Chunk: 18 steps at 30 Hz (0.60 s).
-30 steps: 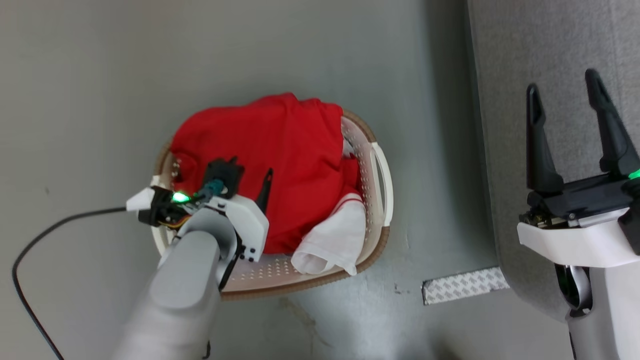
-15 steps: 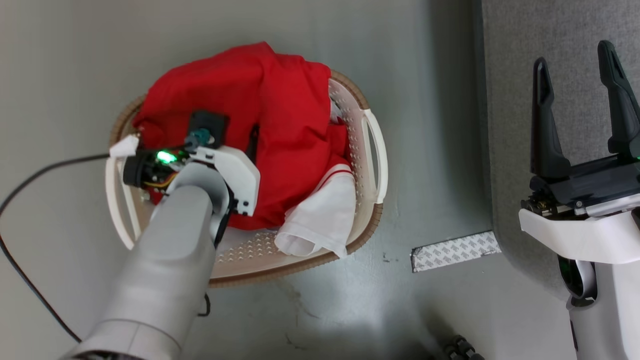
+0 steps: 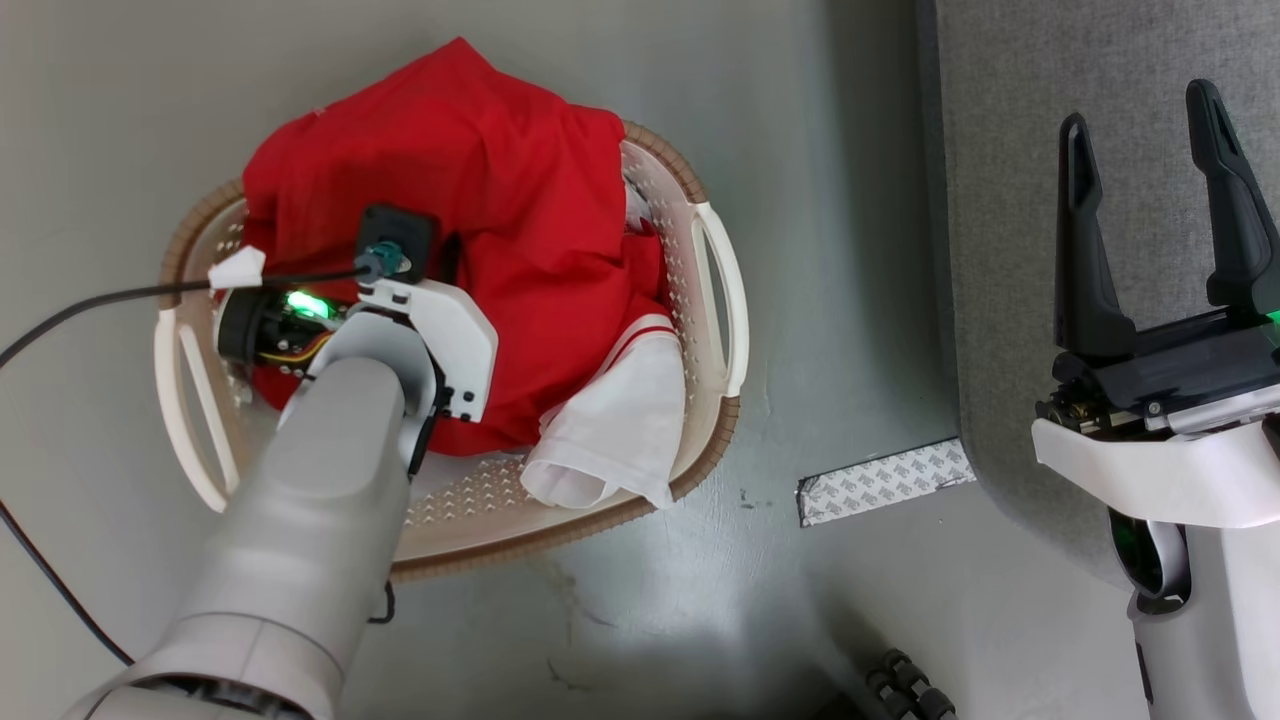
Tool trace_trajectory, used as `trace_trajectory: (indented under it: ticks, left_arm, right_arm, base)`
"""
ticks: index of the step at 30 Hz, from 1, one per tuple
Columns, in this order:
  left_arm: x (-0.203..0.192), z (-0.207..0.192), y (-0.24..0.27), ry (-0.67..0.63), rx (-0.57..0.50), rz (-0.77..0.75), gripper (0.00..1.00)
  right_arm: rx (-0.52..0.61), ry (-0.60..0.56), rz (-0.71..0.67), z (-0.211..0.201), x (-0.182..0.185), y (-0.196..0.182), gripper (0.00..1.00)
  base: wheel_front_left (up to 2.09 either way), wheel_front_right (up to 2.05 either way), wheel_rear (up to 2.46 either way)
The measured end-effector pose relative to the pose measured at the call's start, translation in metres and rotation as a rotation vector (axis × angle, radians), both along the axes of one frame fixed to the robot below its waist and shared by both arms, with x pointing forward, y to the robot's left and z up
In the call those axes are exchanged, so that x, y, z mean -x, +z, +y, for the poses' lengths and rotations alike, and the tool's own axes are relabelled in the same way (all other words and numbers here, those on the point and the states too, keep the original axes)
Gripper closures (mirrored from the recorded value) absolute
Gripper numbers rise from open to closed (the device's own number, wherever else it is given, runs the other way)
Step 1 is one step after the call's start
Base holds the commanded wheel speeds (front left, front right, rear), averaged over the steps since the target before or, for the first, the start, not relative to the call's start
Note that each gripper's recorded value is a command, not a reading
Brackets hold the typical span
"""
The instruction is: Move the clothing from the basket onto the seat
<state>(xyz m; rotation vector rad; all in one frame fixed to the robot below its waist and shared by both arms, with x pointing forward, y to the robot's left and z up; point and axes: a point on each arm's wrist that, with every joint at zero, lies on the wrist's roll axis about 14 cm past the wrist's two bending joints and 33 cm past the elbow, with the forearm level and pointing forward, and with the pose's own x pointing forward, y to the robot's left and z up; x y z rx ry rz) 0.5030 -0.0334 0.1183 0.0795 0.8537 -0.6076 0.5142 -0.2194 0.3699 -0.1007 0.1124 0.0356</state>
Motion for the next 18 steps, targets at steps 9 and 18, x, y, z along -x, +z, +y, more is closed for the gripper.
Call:
trace_trajectory:
  ticks: [9, 18]
  left_arm:
    - [-0.004, 0.002, 0.021, 0.012, 0.044, -0.038, 1.0]
    - [0.006, 0.014, 0.086, 0.145, 0.214, -0.079, 1.0]
  right_arm:
    - [0.0, -0.012, -0.02, -0.003, 0.001, 0.012, 0.0]
    - [-0.01, -0.016, -0.037, 0.002, 0.019, 0.037, 0.0]
  base:
    - [0.0, 0.0, 0.0]
    - [0.0, 0.0, 0.0]
